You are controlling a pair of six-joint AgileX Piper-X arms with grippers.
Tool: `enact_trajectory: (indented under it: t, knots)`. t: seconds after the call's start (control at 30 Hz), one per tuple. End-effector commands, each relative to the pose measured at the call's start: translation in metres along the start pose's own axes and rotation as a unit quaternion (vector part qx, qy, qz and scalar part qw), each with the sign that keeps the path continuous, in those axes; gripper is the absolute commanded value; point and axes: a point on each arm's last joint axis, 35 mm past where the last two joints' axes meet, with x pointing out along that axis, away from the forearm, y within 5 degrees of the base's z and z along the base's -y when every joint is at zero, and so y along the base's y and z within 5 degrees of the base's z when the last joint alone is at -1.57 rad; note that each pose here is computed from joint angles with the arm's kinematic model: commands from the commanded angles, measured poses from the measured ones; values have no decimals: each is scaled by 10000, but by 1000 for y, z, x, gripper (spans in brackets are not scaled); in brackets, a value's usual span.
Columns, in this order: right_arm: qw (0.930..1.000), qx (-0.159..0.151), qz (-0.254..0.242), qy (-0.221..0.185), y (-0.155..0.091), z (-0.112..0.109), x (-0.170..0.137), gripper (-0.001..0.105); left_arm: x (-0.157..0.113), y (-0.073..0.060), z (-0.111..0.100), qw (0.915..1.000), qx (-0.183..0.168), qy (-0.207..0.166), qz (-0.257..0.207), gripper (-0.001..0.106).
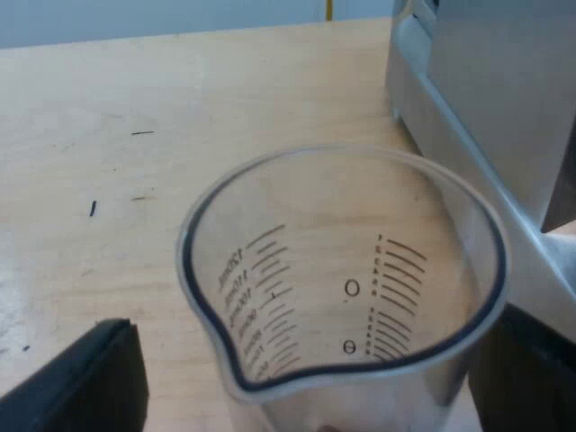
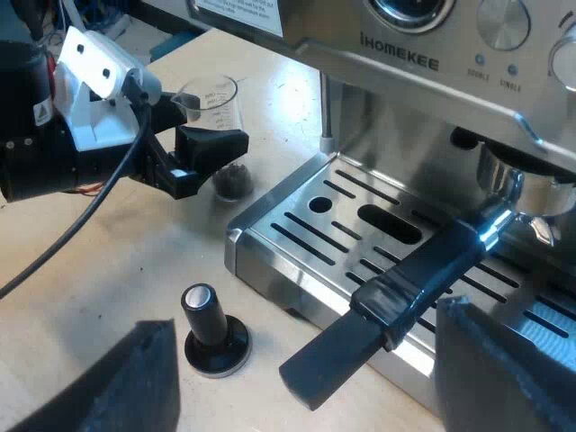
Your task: Pour the beans into the coffee machine
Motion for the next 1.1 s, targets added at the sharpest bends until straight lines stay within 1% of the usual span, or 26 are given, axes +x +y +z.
enact_trajectory:
  t: [0.03,0.33,0.43,0.53,0.57,0.6,0.63,0.7,0.8,1.0,1.1]
  knots:
    - [9999,-66,-30,-139,-1,6,-2,62,5,-1,5,9999,-35,-103,-8,93]
    - [9999,-66,-30,-139,-1,6,-2,62,21,-1,10,9998,-27,-179,-45,93]
    - [9999,-66,-30,-139,-1,6,-2,62,23,-1,11,9998,-29,-143,-96,92]
    - [9999,-66,-30,-139,-1,6,-2,62,22,-1,11,9998,-29,-143,-96,84]
    - [9999,-66,-30,-139,-1,6,-2,62,22,-1,11,9998,-29,-143,-96,78]
    - [9999,-66,-30,-139,-1,6,-2,62,22,-1,11,9998,-29,-143,-96,71]
    - [9999,-66,-30,-139,-1,6,-2,62,22,-1,11,9998,-29,-143,-96,67]
    - [9999,-66,-30,-139,-1,6,-2,62,22,-1,11,9998,-29,-143,-96,51]
    - [9999,-66,-30,-139,-1,6,-2,62,22,-1,11,9998,-29,-143,-96,41]
    - [9999,-66,-30,-139,-1,6,-2,62,22,-1,11,9998,-29,-141,-108,41]
    - [9998,-65,-127,-113,-2,6,-2,62,22,-1,11,9998,-29,-141,-108,41]
